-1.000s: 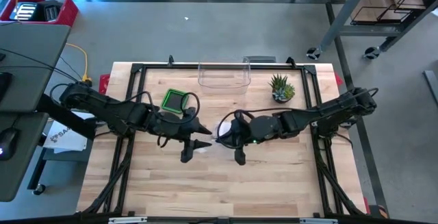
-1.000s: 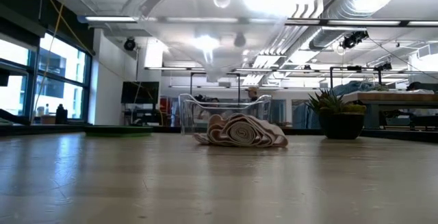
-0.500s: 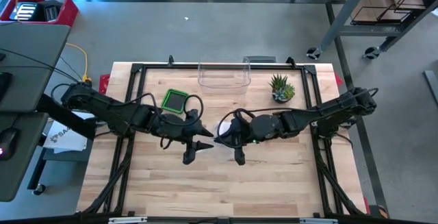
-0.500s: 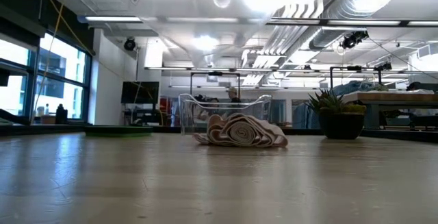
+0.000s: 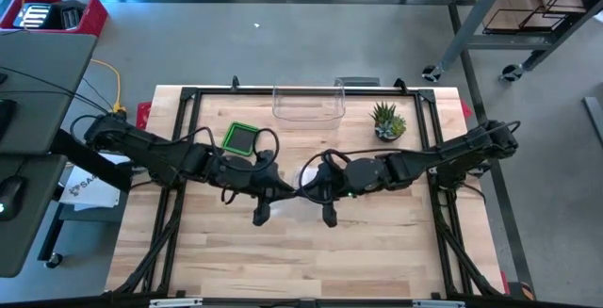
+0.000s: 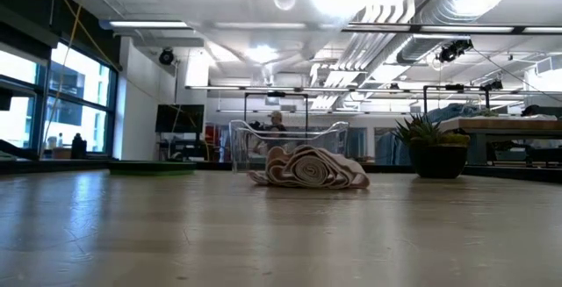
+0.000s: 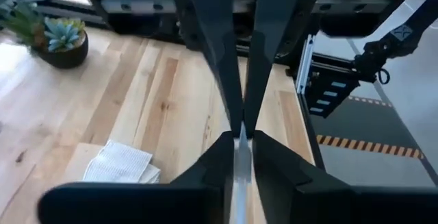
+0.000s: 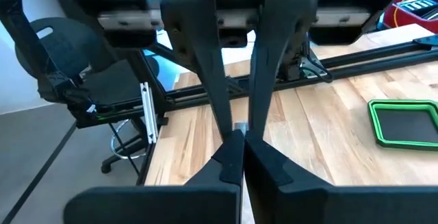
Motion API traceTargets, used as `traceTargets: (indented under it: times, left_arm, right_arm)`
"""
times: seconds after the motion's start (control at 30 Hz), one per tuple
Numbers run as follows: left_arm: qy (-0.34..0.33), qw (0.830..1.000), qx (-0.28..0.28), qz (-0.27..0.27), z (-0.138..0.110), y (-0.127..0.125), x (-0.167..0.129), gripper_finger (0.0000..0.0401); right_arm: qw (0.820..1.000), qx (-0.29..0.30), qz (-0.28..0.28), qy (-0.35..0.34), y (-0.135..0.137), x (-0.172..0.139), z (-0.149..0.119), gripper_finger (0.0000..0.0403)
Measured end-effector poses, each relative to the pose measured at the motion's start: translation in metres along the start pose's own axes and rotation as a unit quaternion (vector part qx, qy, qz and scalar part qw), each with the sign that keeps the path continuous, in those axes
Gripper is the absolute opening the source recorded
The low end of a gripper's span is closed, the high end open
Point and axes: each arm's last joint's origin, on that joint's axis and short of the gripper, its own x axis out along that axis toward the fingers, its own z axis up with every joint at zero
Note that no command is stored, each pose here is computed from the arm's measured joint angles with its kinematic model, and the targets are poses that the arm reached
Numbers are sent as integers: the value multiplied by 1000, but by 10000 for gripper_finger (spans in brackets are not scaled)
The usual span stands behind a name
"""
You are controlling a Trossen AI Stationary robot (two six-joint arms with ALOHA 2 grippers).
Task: Roll bandage
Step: Open the transparent zip bag
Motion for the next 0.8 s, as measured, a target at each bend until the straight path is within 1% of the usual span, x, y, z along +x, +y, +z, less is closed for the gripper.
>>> traceTargets:
  times: [0.07, 0.1, 0.13, 0.23, 0.27, 0.4, 0.53, 0.6, 0.7, 0.8]
  left_arm:
    - [11, 1000, -1, 5, -2, 1, 0, 66]
    - [13, 1000, -2, 7, -3, 1, 0, 67]
    - [15, 1000, -4, 8, -3, 1, 0, 62]
    - [30, 999, -12, 16, -6, 2, 0, 17]
    - [33, 999, -18, 18, -7, 3, 0, 10]
    - [30, 999, -21, 23, -6, 3, -1, 4]
    - [29, 999, -18, 22, -6, 3, -2, 2]
    - [31, 999, -17, 22, -6, 3, -2, 2]
    - [40, 999, -7, 6, -7, 2, -2, 1]
    - [49, 999, 22, -6, -8, 3, -2, 1]
  right_arm:
    - [1000, 1, -1, -4, 0, 0, 1, 0]
    - [1000, 1, -3, -7, 0, 0, 1, 0]
    - [1000, 1, -3, -7, 0, 0, 1, 0]
    - [1000, 8, -3, -5, 1, -2, 4, 0]
    - [1000, 9, -2, -9, 1, -2, 6, 0]
    - [1000, -16, -2, -3, 3, -6, 14, 0]
    - [1000, -22, -17, 14, 3, -9, 17, 0]
    - [1000, -7, -26, 13, 3, -11, 21, 0]
    - [999, 20, -40, 23, 4, -15, 27, 1]
    - [998, 24, -26, 49, 6, -21, 36, 21]
